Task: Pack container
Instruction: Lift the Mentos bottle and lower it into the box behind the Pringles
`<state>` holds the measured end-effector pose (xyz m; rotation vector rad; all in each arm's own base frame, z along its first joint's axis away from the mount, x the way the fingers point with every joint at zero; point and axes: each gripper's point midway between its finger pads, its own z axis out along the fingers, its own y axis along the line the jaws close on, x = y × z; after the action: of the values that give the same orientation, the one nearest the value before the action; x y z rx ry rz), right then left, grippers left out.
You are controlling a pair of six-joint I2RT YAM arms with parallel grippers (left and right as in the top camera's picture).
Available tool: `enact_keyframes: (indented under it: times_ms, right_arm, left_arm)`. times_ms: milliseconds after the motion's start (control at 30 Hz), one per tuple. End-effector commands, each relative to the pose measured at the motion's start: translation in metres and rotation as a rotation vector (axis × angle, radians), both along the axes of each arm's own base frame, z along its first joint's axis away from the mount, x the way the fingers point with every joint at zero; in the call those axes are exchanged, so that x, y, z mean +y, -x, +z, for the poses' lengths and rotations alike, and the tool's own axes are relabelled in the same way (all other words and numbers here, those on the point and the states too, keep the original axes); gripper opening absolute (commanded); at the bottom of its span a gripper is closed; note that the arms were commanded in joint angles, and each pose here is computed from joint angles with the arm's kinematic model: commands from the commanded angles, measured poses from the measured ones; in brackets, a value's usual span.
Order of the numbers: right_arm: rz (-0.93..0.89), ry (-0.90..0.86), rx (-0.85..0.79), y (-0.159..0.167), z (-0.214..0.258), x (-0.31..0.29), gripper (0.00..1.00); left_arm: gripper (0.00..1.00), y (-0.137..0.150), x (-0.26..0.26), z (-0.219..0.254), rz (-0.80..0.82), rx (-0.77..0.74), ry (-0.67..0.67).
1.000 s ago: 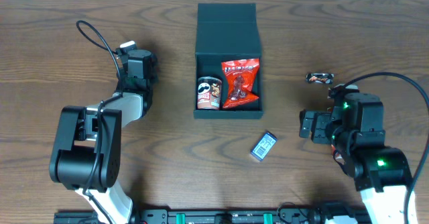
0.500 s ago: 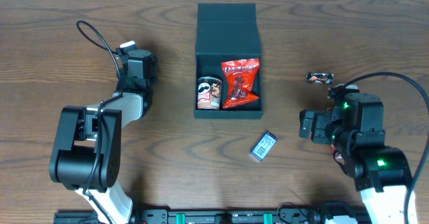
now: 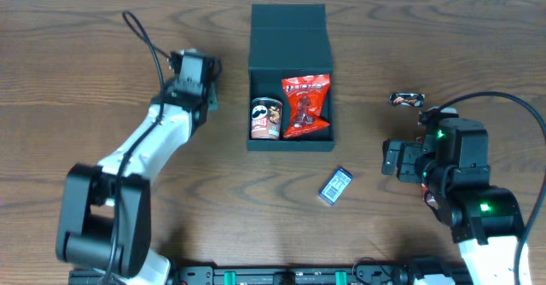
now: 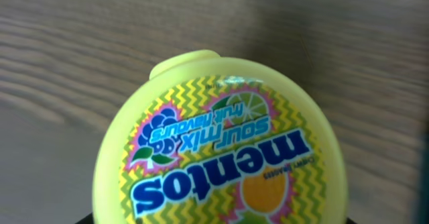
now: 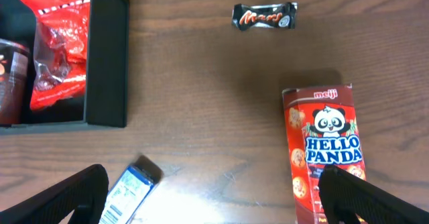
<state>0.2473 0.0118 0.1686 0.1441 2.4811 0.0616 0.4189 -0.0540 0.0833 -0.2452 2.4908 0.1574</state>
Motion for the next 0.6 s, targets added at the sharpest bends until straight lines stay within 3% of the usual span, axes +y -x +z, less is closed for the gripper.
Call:
enact_keyframes:
  times_ms: [0, 167, 333, 567]
  right_arm:
    - [-0.007, 0.001, -0.005, 0.0, 0.001, 0.0, 0.99]
    - [-0.007, 0.001, -0.005, 0.0, 0.001, 0.0, 0.99]
    - [-0.007, 0.001, -0.005, 0.0, 0.001, 0.0, 0.99]
    - [-0.007, 0.002, 0.011, 0.003, -0.001, 0.0, 0.99]
  left_arm:
    - [0.06, -0.014, -0.012, 0.068, -0.017, -0.096, 0.019]
    - [0.06, -0.003, -0.025, 0.121, -0.104, -0.041, -0.016]
    - [0.06, 0.017, -0.05, 0.175, -0.31, -0.002, -0.093]
    - [0.06, 0.032, -0.087, 0.207, -0.576, -0.017, -0.221]
